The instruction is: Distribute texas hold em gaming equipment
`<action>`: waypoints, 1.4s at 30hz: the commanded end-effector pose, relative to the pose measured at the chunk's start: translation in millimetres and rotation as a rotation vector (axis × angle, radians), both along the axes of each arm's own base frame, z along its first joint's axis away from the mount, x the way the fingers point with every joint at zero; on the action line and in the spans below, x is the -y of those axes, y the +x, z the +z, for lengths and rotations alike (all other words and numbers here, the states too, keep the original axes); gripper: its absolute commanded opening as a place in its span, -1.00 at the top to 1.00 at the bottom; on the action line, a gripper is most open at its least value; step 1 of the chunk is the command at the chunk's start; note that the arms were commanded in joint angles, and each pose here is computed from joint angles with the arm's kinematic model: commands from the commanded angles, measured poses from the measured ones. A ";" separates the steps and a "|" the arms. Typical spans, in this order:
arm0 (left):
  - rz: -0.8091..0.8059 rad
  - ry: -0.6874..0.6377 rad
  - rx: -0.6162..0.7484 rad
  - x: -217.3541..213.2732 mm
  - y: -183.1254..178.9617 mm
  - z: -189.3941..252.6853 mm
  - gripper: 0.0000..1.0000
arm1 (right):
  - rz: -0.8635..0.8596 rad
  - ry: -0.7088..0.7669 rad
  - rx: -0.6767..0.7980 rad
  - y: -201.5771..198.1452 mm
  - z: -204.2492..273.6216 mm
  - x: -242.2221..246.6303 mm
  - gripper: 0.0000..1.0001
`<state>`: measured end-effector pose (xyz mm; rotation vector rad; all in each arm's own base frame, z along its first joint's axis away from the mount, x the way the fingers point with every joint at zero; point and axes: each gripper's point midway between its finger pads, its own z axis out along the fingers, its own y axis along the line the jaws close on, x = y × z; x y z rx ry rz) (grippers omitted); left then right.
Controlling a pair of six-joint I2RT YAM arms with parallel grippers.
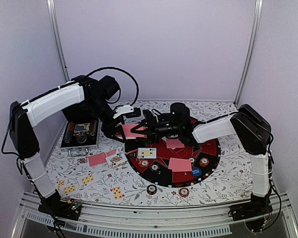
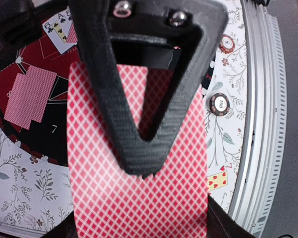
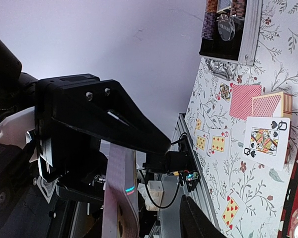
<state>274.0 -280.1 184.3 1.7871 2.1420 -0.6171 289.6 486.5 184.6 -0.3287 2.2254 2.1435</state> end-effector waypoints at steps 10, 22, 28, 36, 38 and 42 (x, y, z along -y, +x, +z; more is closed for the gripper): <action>-0.010 -0.041 0.002 0.3 -2.2 7.2 0.59 | -0.100 -0.059 -0.019 15.9 1.5 46.5 0.87; 0.006 -0.010 0.000 -10.3 -0.8 -5.8 0.60 | -0.180 -0.096 -0.038 23.6 -2.2 103.4 1.00; 0.009 -0.008 -0.005 -13.0 -3.5 -9.4 0.60 | -0.309 -0.256 -0.067 40.0 -46.4 168.2 1.00; 0.012 -0.008 -0.013 -14.3 -4.3 -11.7 0.60 | -0.399 -0.477 -0.033 63.3 -95.9 208.9 1.00; 0.013 -0.007 -0.017 -14.9 -4.4 -13.1 0.60 | -0.397 -0.527 -0.027 70.2 -107.4 210.0 1.00; 0.013 -0.008 -0.019 -14.5 -3.6 -13.6 0.60 | -0.408 -0.575 -0.005 85.3 -117.8 210.0 1.00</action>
